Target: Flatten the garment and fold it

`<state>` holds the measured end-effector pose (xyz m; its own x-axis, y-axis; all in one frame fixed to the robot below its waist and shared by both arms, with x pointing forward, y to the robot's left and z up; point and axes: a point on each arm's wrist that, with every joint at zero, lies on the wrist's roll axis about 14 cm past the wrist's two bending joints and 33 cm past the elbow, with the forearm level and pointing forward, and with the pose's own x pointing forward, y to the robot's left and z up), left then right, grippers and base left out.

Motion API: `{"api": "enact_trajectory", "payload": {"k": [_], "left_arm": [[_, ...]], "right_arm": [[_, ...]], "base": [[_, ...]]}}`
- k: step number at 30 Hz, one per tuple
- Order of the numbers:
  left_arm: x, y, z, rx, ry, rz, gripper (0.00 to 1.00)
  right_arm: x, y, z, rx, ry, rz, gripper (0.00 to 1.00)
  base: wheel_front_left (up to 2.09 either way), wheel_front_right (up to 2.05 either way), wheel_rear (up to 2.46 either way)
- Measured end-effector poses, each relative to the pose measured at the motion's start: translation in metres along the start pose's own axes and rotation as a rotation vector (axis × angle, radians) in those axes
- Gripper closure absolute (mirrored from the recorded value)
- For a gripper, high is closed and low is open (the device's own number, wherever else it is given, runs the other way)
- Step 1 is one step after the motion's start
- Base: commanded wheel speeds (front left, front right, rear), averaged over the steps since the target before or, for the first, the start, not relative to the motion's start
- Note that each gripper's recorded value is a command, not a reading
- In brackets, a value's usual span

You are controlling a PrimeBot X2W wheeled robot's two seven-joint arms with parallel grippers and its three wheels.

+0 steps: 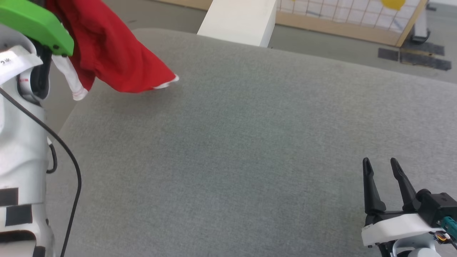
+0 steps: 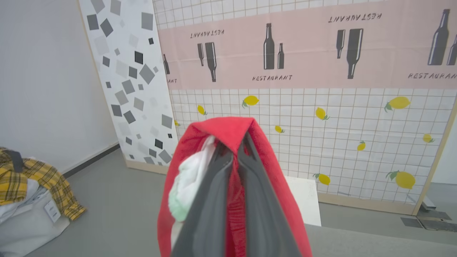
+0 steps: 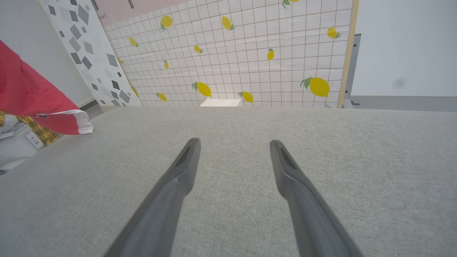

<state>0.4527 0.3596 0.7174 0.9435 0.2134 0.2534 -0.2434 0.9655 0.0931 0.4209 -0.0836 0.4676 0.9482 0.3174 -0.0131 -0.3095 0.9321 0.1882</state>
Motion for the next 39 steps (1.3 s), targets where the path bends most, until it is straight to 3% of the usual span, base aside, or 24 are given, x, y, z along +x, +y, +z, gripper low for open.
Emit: {"api": "enact_trajectory", "payload": {"k": [5, 13, 24, 30, 39], "left_arm": [[0.005, -0.032, 0.041, 0.006, -0.117, -0.093, 1.00], [0.005, -0.120, 0.093, -0.058, -0.253, -0.321, 1.00], [-0.029, -0.267, 0.102, -0.197, -0.232, -0.710, 1.00], [-0.053, -0.334, 0.054, -0.192, -0.063, -0.868, 1.00], [-0.127, -0.393, -0.105, -0.123, 0.402, -1.014, 1.00]], "right_arm": [[-0.011, -0.011, 0.013, -0.006, -0.036, -0.039, 0.00], [-0.032, -0.035, 0.035, -0.028, -0.096, -0.121, 0.00], [-0.079, -0.077, 0.061, -0.088, -0.162, -0.275, 0.00], [-0.107, -0.098, 0.065, -0.099, -0.173, -0.363, 0.00], [-0.127, -0.115, 0.061, -0.096, -0.155, -0.439, 0.00]], "base": [[0.00, 0.00, 0.00], [0.00, 0.00, 0.00], [0.00, 0.00, 0.00], [0.00, 0.00, 0.00], [0.00, 0.00, 0.00]]}}
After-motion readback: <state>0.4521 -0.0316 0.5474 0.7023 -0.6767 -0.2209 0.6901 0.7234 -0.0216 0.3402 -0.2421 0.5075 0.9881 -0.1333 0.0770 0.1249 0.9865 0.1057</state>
